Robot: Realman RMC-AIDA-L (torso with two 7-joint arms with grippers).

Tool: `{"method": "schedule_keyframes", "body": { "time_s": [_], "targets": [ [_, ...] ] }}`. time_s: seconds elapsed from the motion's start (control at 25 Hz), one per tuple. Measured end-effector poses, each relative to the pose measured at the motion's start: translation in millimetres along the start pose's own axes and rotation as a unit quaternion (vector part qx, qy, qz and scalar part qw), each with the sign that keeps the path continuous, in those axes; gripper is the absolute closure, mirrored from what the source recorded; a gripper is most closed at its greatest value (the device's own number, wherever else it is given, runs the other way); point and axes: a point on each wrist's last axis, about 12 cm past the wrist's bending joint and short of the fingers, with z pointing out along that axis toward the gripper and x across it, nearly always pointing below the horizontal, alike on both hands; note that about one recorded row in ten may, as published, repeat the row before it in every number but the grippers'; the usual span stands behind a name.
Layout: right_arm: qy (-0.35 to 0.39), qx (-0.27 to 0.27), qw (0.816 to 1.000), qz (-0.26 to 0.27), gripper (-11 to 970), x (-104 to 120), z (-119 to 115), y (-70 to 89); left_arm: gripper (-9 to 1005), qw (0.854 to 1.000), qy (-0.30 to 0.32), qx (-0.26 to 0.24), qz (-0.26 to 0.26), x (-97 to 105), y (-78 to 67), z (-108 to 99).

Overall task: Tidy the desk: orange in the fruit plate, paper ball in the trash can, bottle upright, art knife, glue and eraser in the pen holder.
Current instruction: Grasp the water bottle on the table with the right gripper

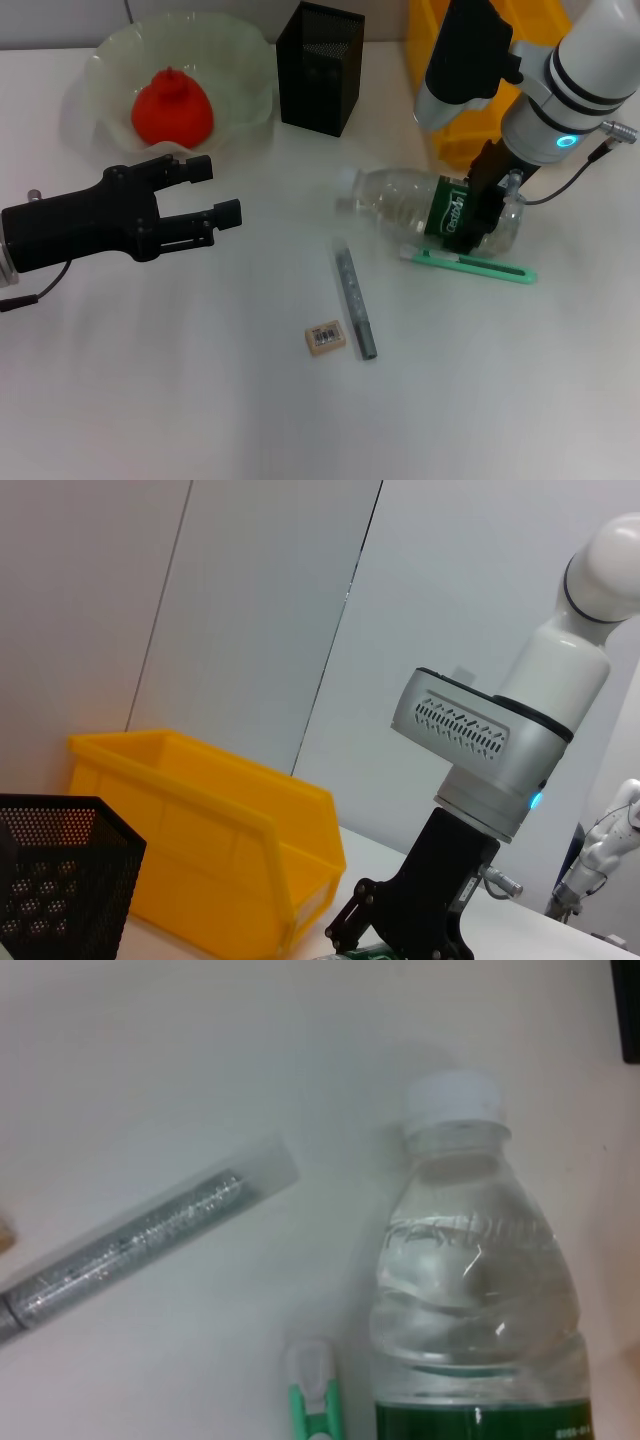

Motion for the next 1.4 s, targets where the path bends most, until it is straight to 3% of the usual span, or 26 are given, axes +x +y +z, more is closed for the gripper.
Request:
{"method": "schedule_keyframes", "body": {
  "time_s": [1.4],
  "targets": [
    [-0.002,0.02,1.0,-0.004,182,4.9,-3.5,-2.1,161,1.0,-0.002,0.0,0.001,-1.2,0.4,0.0]
  ]
}}
